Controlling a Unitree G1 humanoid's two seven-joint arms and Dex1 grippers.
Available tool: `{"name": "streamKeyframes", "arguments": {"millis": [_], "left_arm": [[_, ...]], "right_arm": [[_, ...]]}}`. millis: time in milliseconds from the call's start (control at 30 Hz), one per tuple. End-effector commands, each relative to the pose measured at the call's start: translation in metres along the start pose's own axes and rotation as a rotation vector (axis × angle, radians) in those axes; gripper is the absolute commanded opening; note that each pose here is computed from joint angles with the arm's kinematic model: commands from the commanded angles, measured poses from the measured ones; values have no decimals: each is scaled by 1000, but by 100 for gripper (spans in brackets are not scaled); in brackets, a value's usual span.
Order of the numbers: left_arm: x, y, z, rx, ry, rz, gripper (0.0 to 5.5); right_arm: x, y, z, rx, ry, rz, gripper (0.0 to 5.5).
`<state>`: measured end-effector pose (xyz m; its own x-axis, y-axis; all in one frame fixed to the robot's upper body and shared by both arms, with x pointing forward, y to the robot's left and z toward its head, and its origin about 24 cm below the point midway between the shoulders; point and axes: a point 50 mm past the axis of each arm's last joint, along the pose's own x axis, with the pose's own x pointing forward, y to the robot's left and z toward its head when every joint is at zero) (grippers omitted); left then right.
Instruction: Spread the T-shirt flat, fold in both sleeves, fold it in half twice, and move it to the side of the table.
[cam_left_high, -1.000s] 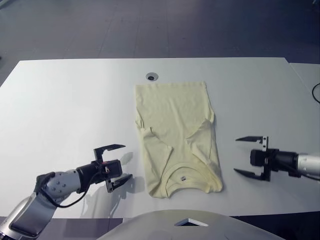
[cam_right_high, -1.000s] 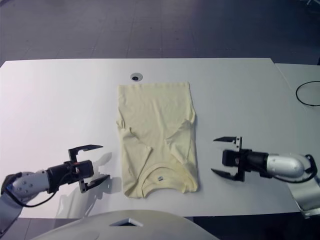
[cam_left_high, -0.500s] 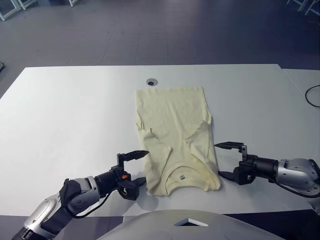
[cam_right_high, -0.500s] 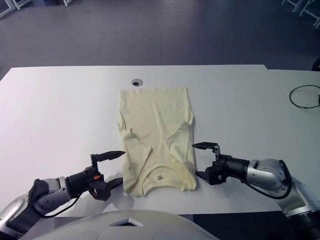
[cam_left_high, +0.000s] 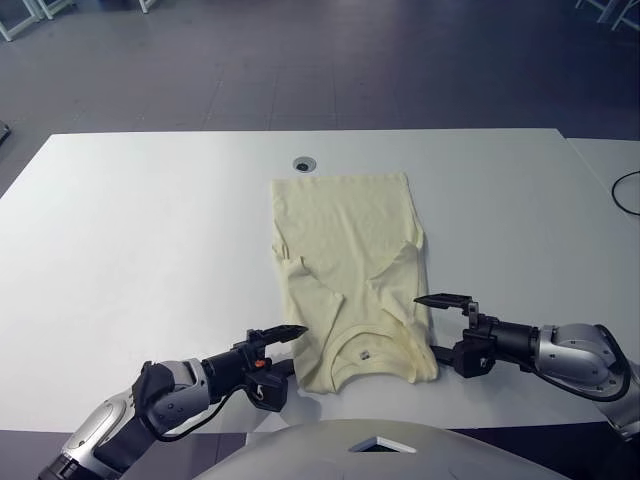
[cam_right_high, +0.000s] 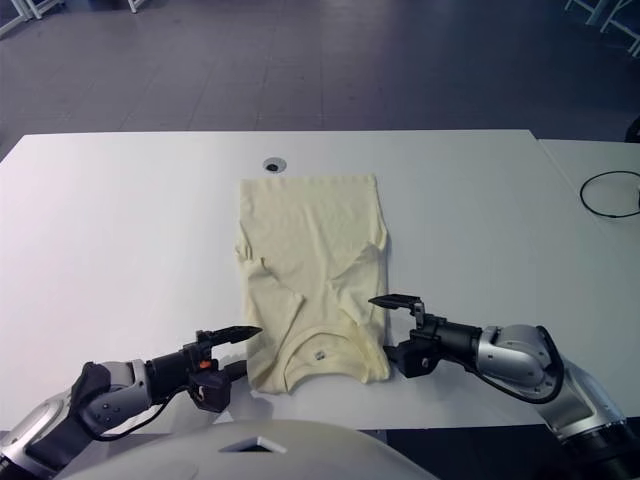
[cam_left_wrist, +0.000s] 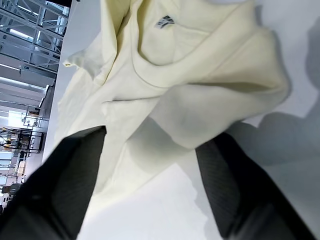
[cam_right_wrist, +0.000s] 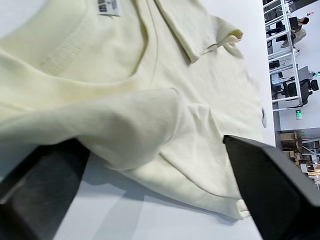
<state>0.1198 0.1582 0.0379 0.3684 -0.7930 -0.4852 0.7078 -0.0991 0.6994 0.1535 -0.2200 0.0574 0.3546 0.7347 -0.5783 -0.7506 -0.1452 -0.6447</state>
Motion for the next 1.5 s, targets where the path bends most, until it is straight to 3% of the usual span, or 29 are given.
{"name": "streamKeyframes", "arguments": {"millis": [33,500,800,1133,1500], "left_arm": [[-5,-19,-8,-31,60,-133,220],[-10,-15,-10,-31,54,-151,3],[-15,-1,-16,-86,64,-120,0],[-22,24,-14,-337,26,-163,0],[-37,40,2,-606,-50,-326,0]], "right_arm": [[-3,27,-1,23,36,157,386],[-3,25,-2,7,46,151,160],[-2,-7,7,-6,2,134,3],[-1,-39,31,131,-83,187,1],[-13,-23,53,362,-149,454,1]]}}
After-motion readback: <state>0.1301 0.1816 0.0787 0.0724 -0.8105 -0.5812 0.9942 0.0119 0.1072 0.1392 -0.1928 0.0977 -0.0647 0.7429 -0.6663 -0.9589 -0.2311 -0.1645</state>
